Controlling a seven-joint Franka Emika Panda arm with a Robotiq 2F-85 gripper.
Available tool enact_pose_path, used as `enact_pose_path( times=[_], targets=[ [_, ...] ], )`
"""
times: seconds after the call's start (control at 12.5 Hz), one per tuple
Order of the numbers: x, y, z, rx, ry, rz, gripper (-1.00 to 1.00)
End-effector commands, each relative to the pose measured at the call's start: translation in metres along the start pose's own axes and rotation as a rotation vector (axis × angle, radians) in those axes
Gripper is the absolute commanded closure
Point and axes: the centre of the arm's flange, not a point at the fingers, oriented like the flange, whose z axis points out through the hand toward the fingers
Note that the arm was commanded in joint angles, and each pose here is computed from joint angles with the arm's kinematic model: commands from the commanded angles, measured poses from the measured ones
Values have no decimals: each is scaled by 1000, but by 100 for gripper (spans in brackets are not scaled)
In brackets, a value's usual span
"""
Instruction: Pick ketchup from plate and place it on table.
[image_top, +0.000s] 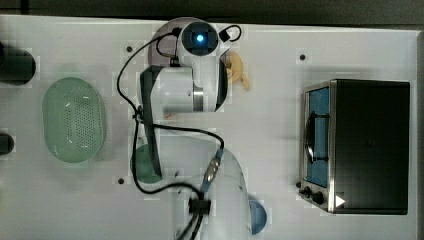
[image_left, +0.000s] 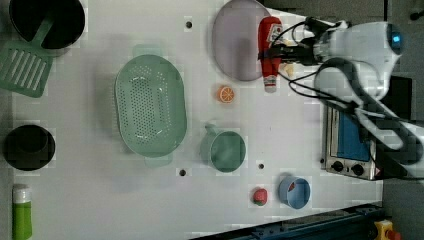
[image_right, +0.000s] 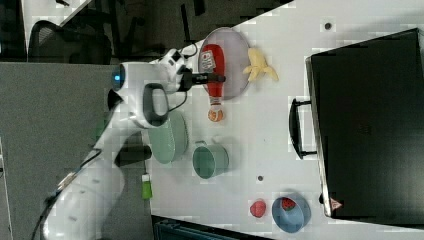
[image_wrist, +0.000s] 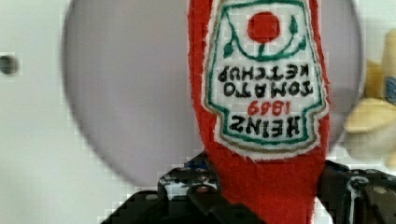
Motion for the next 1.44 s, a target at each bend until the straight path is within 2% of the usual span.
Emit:
enact_pose_path(
  times=[0.08, 0.16, 0.32, 0.4, 0.64, 0.88, 0.96, 1.2, 1.44],
  targets=[
    [11, 1, -143, 36, 136, 1, -20],
    [3, 8, -167, 27, 111, 9, -20],
    [-20, 26, -204, 5, 23, 33, -20],
    [-31, 37, -220, -3, -2, 48, -20],
    [-65, 77, -241, -18, -16, 113, -20],
    [-108, 97, -220, -24, -73, 147, -20],
    [-120, 97, -210, -26, -74, 146, -20],
    [-148, 98, -162, -31, -37, 143, -20],
    [-172, 100, -95, -40, -57, 141, -20]
  ],
)
